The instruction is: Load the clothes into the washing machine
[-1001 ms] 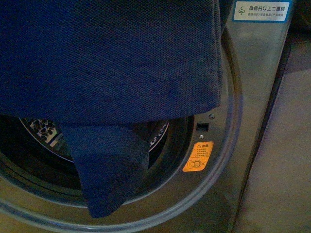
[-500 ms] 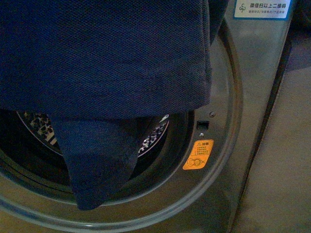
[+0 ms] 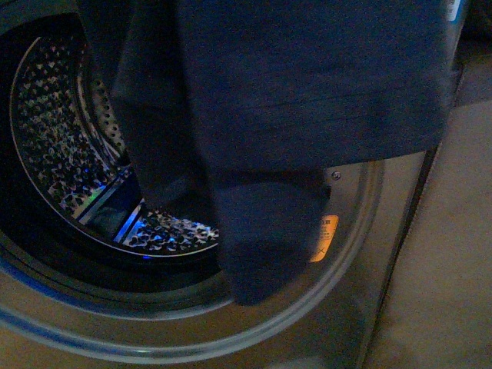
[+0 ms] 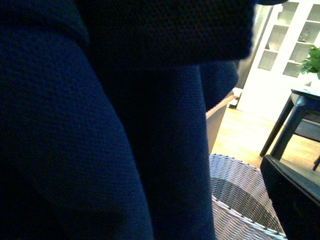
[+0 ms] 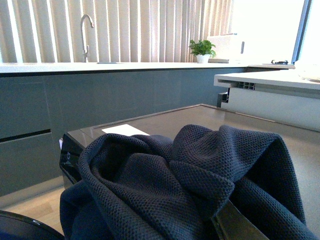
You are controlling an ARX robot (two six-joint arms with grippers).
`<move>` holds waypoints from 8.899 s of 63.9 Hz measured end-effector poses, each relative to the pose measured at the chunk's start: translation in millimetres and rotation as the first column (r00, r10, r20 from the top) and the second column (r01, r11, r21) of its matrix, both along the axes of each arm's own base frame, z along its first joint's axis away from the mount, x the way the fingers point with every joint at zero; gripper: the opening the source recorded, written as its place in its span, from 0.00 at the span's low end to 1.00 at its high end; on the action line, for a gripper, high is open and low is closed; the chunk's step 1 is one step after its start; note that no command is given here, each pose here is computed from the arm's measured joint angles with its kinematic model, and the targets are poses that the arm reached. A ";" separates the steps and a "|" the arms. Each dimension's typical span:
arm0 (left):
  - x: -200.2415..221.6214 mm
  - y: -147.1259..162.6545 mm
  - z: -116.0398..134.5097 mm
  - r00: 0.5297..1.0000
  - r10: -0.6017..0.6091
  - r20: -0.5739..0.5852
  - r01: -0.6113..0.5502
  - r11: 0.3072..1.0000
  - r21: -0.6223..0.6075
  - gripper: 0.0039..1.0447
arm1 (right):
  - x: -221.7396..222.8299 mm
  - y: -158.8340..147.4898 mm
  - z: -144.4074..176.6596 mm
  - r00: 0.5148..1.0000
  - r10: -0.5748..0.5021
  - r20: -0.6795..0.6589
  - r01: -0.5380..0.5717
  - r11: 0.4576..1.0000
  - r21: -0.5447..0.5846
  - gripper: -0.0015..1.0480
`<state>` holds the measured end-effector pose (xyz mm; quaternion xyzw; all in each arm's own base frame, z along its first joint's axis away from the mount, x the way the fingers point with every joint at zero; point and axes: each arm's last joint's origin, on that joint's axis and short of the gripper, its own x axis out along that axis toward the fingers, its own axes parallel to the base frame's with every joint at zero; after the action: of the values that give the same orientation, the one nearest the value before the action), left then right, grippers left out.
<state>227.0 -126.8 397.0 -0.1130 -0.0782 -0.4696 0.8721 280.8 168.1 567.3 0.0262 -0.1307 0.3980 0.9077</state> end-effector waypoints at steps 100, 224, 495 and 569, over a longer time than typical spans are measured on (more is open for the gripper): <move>52.5 15.5 10.7 0.669 0.744 -0.012 -0.743 0.669 0.030 0.07 | 0.0 -0.1 0.2 1.000 -0.001 0.001 0.001 1.000 0.002 0.93; 67.0 62.6 -235.4 0.614 0.759 -0.215 -0.641 0.639 0.426 0.06 | -113.4 -136.2 -312.0 0.657 -0.715 -0.238 0.708 0.694 -0.128 0.44; -87.7 126.4 -229.4 0.549 0.835 -0.034 -0.801 0.537 0.263 0.03 | -183.2 -167.9 -402.3 0.652 -0.727 -0.217 0.713 0.685 -0.149 0.93; -130.0 126.5 -227.5 0.549 0.835 -0.028 -0.804 0.537 0.255 0.03 | -183.2 -167.9 -402.3 0.652 -0.727 -0.217 0.713 0.685 -0.149 0.93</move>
<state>97.0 -0.2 169.5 -0.0033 -0.0073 -0.0014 1.0000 97.7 0.2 165.0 0.0009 -0.0007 0.0017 1.0000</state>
